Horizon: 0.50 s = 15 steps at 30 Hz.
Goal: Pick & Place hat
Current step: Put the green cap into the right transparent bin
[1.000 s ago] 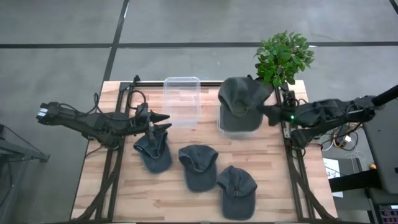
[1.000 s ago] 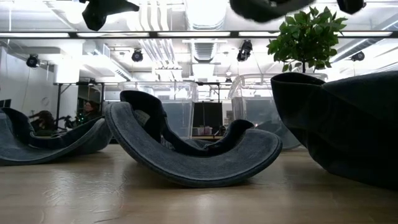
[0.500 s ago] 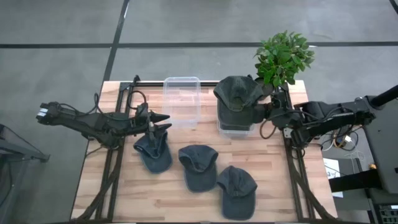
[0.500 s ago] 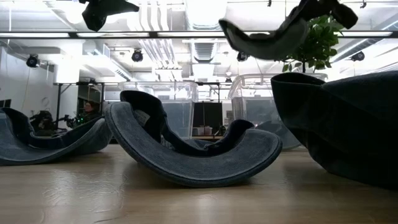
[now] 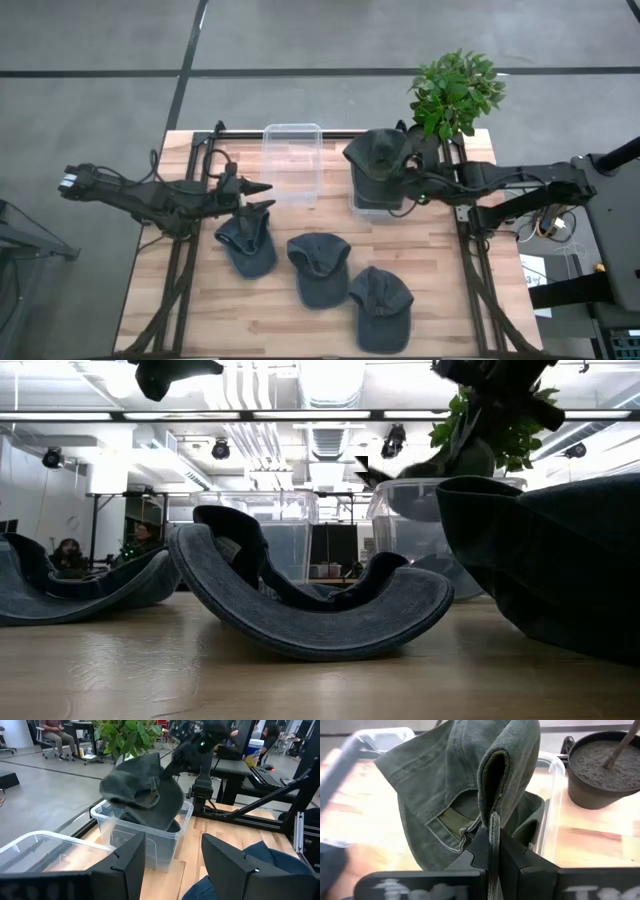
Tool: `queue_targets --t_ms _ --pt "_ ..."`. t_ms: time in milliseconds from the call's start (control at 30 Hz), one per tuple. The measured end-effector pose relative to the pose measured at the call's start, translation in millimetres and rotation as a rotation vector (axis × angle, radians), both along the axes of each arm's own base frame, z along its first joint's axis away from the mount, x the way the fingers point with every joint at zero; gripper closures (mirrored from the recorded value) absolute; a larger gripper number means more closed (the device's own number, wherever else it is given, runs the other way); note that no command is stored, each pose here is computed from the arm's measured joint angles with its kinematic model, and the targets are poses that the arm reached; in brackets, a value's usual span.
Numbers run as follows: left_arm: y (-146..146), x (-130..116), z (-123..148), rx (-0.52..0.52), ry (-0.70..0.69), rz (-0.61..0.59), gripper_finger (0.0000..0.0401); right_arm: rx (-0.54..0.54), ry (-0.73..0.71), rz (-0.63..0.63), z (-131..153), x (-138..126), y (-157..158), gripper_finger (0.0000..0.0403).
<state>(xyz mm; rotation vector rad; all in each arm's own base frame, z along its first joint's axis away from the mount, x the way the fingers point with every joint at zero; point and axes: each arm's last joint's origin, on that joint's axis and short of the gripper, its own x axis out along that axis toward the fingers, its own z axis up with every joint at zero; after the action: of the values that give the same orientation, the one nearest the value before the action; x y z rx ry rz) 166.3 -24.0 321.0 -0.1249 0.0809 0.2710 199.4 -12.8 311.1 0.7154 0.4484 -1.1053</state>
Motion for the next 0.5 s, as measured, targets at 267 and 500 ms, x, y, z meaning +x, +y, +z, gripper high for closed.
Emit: queue_targets --t_ms 267,500 --pt "1 -4 1 0.002 -0.007 -0.001 0.0216 0.054 0.069 -0.002 -11 9 -6 0.0390" --pt "1 -4 1 0.004 -0.003 -0.001 0.0216 0.061 0.094 -0.002 -14 11 -6 0.0389"
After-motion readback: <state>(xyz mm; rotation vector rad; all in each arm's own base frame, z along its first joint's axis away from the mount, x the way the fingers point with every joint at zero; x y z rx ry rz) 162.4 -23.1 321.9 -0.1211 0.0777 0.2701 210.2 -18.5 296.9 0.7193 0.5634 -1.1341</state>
